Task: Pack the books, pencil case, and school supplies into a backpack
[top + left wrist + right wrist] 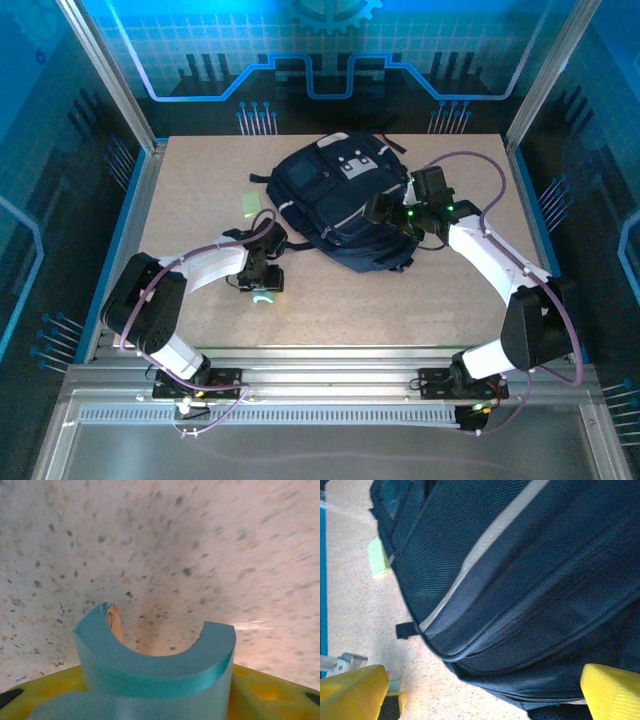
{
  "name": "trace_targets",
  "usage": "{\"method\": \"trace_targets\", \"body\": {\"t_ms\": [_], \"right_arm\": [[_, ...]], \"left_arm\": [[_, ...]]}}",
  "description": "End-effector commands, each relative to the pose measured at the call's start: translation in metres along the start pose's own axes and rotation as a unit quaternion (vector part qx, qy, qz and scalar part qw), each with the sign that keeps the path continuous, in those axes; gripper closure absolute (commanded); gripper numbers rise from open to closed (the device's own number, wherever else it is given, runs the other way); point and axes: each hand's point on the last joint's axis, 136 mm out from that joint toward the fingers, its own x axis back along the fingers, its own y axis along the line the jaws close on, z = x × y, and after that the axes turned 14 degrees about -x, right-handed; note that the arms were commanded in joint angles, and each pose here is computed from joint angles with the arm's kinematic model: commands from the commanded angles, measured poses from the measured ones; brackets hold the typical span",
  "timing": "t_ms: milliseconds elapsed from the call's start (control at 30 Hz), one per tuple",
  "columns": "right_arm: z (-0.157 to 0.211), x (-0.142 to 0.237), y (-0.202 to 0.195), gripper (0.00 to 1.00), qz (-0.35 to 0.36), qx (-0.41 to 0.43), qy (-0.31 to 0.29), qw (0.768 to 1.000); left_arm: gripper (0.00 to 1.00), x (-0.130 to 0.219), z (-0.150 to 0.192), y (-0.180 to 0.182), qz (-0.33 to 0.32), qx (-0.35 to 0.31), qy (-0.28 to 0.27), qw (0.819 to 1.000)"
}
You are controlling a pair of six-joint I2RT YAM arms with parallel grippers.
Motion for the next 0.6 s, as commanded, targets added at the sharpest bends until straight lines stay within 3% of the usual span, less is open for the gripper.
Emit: {"method": "trace_targets", "body": {"t_ms": [0, 133, 267, 567], "right_arm": [[0.014, -0.001, 0.032, 0.01, -0.066, 0.042, 0.023, 0.997], [0.024, -0.004, 0.050, 0.02, -0.106, 0.060, 0.045, 0.992], [0.028, -0.002, 0.062, 0.03, -0.140, 0.063, 0.047, 0.987], [0.060, -0.002, 0.088, 0.09, -0.214, 0.111, 0.006, 0.971]], "left_arm": [[0.43, 0.052, -0.045, -0.015, 0.042, 0.026, -0.081, 0.995], [0.41, 0.090, -0.088, -0.028, 0.081, 0.067, -0.154, 0.982], [0.39, 0.113, -0.130, -0.044, 0.134, 0.118, -0.225, 0.958], [0.41, 0.109, -0.194, -0.086, 0.270, 0.281, -0.260, 0.883]]}}
